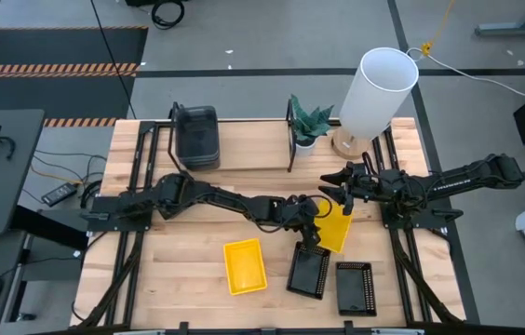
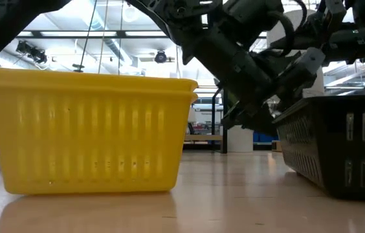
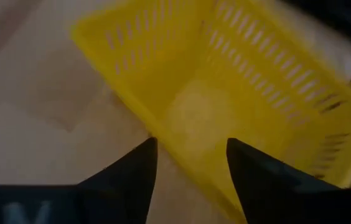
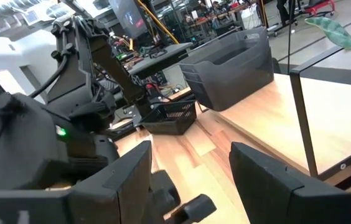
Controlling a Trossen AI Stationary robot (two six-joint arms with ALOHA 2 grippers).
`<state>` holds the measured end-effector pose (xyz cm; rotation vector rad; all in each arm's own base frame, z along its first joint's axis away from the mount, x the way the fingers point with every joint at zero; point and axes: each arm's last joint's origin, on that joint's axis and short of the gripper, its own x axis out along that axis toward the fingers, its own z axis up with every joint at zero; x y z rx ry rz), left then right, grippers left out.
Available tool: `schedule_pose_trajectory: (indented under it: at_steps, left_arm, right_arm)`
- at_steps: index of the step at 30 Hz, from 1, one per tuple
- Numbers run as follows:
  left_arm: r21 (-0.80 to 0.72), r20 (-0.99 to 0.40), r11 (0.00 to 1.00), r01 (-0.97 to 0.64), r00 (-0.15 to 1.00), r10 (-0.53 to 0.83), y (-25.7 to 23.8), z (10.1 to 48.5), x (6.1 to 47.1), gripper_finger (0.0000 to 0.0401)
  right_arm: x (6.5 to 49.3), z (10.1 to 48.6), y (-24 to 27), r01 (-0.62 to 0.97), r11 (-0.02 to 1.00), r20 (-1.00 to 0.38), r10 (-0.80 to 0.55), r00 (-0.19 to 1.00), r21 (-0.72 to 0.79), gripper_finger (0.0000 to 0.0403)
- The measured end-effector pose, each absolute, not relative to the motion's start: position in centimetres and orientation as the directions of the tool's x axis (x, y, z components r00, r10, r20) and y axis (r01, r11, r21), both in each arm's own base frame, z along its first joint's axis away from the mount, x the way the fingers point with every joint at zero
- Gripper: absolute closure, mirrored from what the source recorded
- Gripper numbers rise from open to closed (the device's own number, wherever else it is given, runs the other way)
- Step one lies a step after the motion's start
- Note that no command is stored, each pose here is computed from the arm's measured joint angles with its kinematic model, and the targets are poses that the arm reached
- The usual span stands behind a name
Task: Stack baskets on shelf by color
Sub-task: Stack the right yellow bin on top of the yellow stacked bins
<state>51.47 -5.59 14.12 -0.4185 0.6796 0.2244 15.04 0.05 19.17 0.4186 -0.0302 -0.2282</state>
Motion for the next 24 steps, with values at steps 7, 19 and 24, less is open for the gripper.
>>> schedule_pose_trajectory:
  at_steps: [7, 19, 24]
  left_arm:
    - [-0.259, -0.743, 0.874, -0.412, 0.663, 0.092, -3.6, 13.2, 50.7, 0.0248]
    - [-0.239, -0.757, 0.882, -0.406, 0.647, 0.092, -2.6, 13.1, 50.7, 0.0387]
    - [-0.234, -0.757, 0.881, -0.412, 0.646, 0.1, -2.4, 13.1, 50.7, 0.0392]
  right_arm:
    - [15.0, 19.2, 0.1, 0.213, 0.889, -0.018, -0.226, 0.974, 0.406, 0.0182]
    - [15.0, 19.2, 0.1, 0.213, 0.889, -0.018, -0.226, 0.974, 0.406, 0.0182]
    - [15.0, 19.2, 0.1, 0.213, 0.889, -0.018, -0.226, 0.974, 0.406, 0.0182]
